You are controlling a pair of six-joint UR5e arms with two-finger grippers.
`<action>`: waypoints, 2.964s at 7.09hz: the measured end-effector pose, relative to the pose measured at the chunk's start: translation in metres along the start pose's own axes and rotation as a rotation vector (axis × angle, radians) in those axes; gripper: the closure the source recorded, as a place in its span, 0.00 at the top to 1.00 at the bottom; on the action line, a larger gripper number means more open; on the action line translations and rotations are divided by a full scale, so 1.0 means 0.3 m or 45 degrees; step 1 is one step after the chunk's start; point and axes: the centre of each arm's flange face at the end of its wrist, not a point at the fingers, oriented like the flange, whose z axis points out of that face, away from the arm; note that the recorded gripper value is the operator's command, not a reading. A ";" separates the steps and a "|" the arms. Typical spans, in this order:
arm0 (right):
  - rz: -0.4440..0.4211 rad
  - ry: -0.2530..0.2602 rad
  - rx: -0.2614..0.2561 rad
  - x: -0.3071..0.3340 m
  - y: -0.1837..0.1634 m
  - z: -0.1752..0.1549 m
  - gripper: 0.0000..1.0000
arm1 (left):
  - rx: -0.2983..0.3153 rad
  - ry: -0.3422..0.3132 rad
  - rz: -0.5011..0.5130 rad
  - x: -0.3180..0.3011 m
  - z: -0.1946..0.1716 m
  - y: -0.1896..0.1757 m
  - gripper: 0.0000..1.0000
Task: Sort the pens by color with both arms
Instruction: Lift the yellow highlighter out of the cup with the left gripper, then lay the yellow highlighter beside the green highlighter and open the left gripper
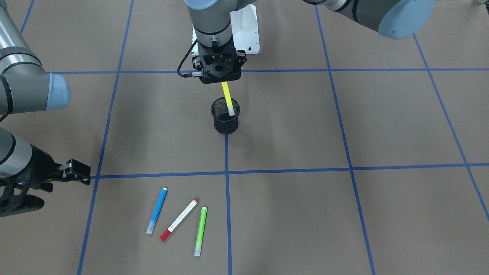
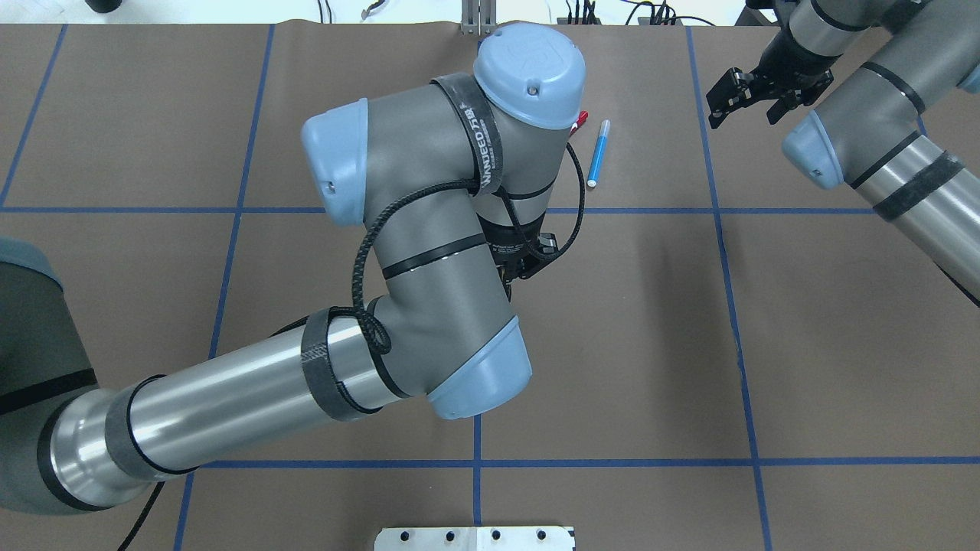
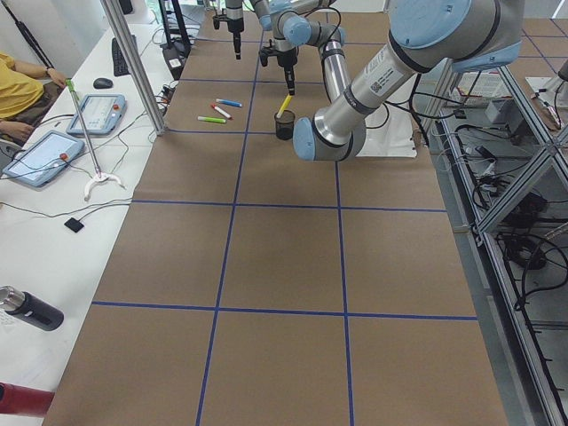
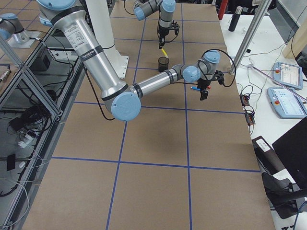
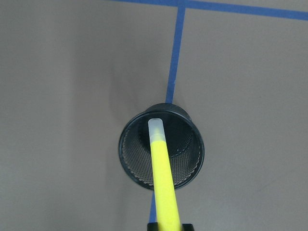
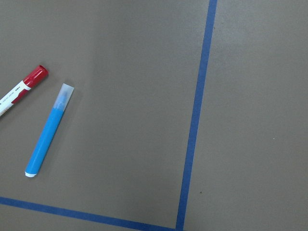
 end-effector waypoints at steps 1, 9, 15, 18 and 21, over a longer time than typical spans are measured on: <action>-0.001 0.000 0.000 0.000 0.000 0.000 0.99 | 0.032 0.039 0.059 -0.071 -0.055 0.014 0.00; -0.011 0.010 -0.007 -0.009 0.014 0.035 0.99 | 0.563 0.297 0.215 -0.148 0.289 -0.571 0.00; -0.018 0.006 -0.014 -0.033 0.022 0.052 0.99 | 0.757 0.322 0.217 -0.053 0.573 -0.859 1.00; -0.024 0.008 -0.015 -0.034 0.024 0.057 0.99 | 0.764 0.336 0.227 -0.035 0.573 -0.843 1.00; -0.031 0.012 -0.015 -0.003 0.032 0.056 0.99 | 0.717 0.312 0.225 -0.068 0.433 -0.757 1.00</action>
